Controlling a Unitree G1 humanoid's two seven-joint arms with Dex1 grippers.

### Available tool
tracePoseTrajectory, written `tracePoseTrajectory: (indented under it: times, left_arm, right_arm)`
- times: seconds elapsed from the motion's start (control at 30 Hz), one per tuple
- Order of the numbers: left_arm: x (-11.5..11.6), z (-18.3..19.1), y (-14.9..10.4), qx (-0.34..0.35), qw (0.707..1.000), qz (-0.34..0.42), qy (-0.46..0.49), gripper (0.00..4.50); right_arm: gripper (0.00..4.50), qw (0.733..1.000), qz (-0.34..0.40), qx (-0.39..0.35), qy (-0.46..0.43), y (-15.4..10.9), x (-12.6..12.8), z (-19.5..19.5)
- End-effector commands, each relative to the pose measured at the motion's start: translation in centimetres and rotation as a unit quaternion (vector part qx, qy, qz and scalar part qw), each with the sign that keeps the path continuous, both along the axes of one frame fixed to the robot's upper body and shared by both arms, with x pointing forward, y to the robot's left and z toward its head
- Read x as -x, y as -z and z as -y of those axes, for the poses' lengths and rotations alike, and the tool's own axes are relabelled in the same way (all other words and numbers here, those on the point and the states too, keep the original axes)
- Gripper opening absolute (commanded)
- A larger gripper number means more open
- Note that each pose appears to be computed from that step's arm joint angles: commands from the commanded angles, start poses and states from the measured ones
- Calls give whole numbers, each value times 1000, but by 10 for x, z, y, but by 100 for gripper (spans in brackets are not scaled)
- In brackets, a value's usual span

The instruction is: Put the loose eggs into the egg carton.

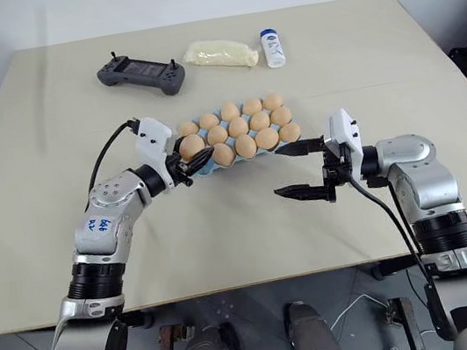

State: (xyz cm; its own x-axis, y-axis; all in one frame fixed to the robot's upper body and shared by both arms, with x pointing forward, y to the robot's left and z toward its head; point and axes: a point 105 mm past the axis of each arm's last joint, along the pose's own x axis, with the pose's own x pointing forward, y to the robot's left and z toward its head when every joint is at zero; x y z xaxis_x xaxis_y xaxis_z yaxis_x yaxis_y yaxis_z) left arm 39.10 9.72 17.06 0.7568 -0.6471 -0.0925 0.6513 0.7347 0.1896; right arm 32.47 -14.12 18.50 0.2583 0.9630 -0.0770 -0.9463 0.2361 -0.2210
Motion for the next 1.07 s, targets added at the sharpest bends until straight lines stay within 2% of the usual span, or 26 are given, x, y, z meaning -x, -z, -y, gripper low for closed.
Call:
tracePoseTrajectory:
  times: [0.03,0.1,0.3,0.4,0.57,0.67,0.8,1.07]
  left_arm:
    - [1,3,-14,-2,1000,27,12,398]
    - [1,2,-14,-3,1000,26,13,446]
    - [-2,-9,-28,7,999,43,-1,446]
    - [0,-25,-45,33,998,59,-3,446]
    - [9,-57,-62,27,995,97,9,446]
    - [19,-70,-61,14,995,97,34,446]
    - [31,-85,-49,-11,996,70,62,446]
    - [40,-105,-43,-9,997,50,56,446]
  right_arm:
    - [450,999,31,-28,9,-17,1,6]
    - [450,999,31,-28,10,-17,1,6]
    - [450,999,32,-27,14,-17,0,6]
    - [450,999,35,-27,16,-18,-1,7]
    - [450,998,43,-29,29,-20,-5,12]
    - [450,998,46,-31,35,-21,-8,13]
    - [450,997,46,-35,44,-20,-11,17]
    - [450,997,42,-42,55,-16,-12,21]
